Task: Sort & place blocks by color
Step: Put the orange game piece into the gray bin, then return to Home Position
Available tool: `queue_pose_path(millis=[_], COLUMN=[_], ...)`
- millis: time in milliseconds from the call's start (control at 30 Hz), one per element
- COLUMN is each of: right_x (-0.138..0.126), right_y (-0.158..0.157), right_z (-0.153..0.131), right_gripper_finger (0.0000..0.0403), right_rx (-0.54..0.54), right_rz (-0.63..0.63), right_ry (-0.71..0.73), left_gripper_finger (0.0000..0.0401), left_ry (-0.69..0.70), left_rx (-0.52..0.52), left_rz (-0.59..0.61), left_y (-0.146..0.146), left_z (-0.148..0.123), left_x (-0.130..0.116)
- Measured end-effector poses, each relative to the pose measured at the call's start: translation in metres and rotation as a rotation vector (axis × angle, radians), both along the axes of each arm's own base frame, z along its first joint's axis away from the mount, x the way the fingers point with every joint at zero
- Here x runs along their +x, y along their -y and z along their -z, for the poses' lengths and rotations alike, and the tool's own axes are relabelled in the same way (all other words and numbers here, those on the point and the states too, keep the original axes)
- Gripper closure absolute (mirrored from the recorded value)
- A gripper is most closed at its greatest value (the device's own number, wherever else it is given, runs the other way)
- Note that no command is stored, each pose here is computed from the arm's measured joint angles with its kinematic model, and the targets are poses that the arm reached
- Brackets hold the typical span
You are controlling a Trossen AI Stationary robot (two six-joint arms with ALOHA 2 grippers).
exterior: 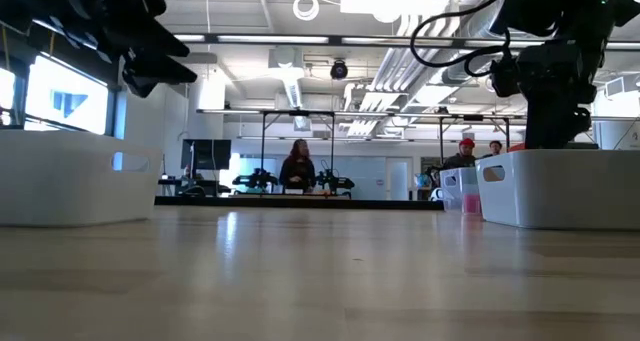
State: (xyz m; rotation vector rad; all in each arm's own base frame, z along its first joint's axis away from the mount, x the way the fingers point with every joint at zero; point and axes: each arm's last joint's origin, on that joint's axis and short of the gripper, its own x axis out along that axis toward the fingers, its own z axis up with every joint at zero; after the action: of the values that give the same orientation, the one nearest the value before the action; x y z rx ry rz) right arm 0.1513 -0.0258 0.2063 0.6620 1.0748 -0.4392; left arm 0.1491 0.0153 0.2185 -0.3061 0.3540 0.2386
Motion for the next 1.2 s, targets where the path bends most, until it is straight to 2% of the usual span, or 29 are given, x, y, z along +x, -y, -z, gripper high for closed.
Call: queue_pose_path(millis=[333, 667, 867, 1033, 1200], right_x=[0.003, 0.002, 0.000, -0.005, -0.027], right_y=[0.001, 0.001, 0.004, 0.005, 0.001], right_z=[-0.021, -0.023, -0.031, -0.055, -0.074], right_gripper_finger=[0.0160, 0.0160, 0.0160, 0.0160, 0.0160], right_rx=[-0.029, -0.046, -0.239, -0.423, -0.536], right_rz=[-0.013, -0.042, -0.135, -0.153, -0.165], right_ry=[0.031, 0.017, 0.072, 0.300, 0.541], left_gripper_finger=[0.0181, 0.0181, 0.0181, 0.0181, 0.0181], left_ry=[0.118, 0.233, 0.272, 0.292, 0.293], left_rx=[0.057, 0.167, 0.215, 0.226, 0.229], left_rz=[0.017, 0.087, 0.134, 0.163, 0.197], left_y=[0.002, 0.004, 0.006, 0.007, 0.008], left_z=[0.012, 0.018, 0.020, 0.019, 0.019], left_x=[-0.022, -0.037, -0.044, -0.046, -0.047])
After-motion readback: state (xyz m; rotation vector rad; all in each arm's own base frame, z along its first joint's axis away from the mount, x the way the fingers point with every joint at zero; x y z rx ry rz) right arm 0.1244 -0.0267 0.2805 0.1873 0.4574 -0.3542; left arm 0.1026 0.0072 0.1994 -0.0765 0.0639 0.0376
